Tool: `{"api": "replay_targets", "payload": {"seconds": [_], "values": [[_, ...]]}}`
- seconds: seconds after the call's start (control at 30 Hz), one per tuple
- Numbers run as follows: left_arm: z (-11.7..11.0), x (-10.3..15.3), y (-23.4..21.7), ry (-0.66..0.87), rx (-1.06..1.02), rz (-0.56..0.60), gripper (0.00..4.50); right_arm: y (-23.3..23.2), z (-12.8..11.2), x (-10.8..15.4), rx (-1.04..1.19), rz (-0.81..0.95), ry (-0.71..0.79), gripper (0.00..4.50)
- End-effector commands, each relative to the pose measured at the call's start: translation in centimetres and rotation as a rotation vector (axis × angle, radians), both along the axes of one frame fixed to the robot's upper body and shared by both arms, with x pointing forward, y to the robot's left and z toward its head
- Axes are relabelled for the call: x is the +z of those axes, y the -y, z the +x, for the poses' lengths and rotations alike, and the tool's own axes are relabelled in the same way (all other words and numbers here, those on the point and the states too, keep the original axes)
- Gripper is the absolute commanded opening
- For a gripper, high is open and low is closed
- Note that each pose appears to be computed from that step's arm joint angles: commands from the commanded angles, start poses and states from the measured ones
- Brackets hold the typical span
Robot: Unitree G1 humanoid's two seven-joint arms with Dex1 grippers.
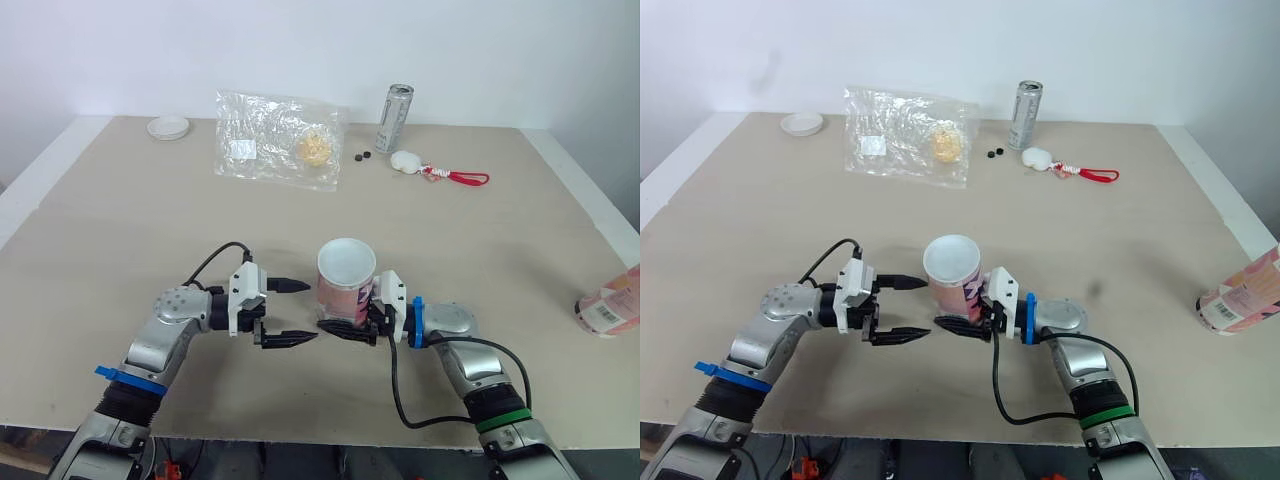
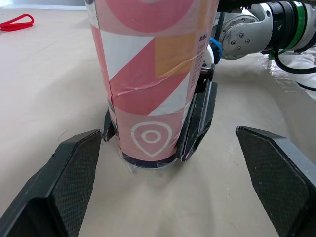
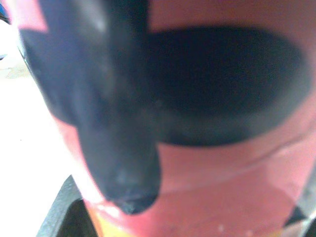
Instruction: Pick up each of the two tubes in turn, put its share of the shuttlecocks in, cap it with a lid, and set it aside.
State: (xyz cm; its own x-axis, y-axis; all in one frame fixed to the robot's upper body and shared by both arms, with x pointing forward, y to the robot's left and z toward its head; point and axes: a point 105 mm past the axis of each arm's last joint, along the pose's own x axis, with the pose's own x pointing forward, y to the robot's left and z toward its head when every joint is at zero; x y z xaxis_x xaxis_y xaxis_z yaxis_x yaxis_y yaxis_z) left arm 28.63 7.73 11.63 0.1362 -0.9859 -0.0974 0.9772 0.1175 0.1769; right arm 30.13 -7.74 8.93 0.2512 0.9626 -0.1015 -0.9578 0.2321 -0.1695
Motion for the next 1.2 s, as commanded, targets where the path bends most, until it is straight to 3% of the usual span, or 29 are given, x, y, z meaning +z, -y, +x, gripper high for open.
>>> {"api": "replay_targets", "payload": {"seconds": [0.03, 0.37, 0.57, 0.77, 0.93, 1.2], "values": [[0.4, 1.0, -0.4, 0.054, 0.011, -0.004, 4.5, 0.7, 0.1, 0.2, -0.021, -0.004, 0.015, 2.64], [0.6, 1.5, 0.0, 0.059, -0.012, -0.003, 4.5, 3.4, -0.3, 3.0, -0.225, 0.125, 0.062, 2.64], [0.7, 2.3, 0.6, 0.059, -0.04, -0.016, 4.5, 10.1, 0.2, 4.5, -0.694, 0.274, 0.11, 2.64], [0.6, 2.8, 1.2, 0.042, -0.064, -0.048, 4.5, 17.5, -0.5, 3.8, -1.15, 0.353, 0.137, 2.64], [0.3, 2.8, 1.6, 0.017, -0.078, -0.074, 4.5, 21.4, -0.9, 3.1, -1.387, 0.396, 0.123, 2.64], [0.3, 2.8, 1.9, 0.016, -0.074, -0.076, 4.5, 23.2, -0.4, 1.7, -1.461, 0.395, 0.06, 2.64]]}}
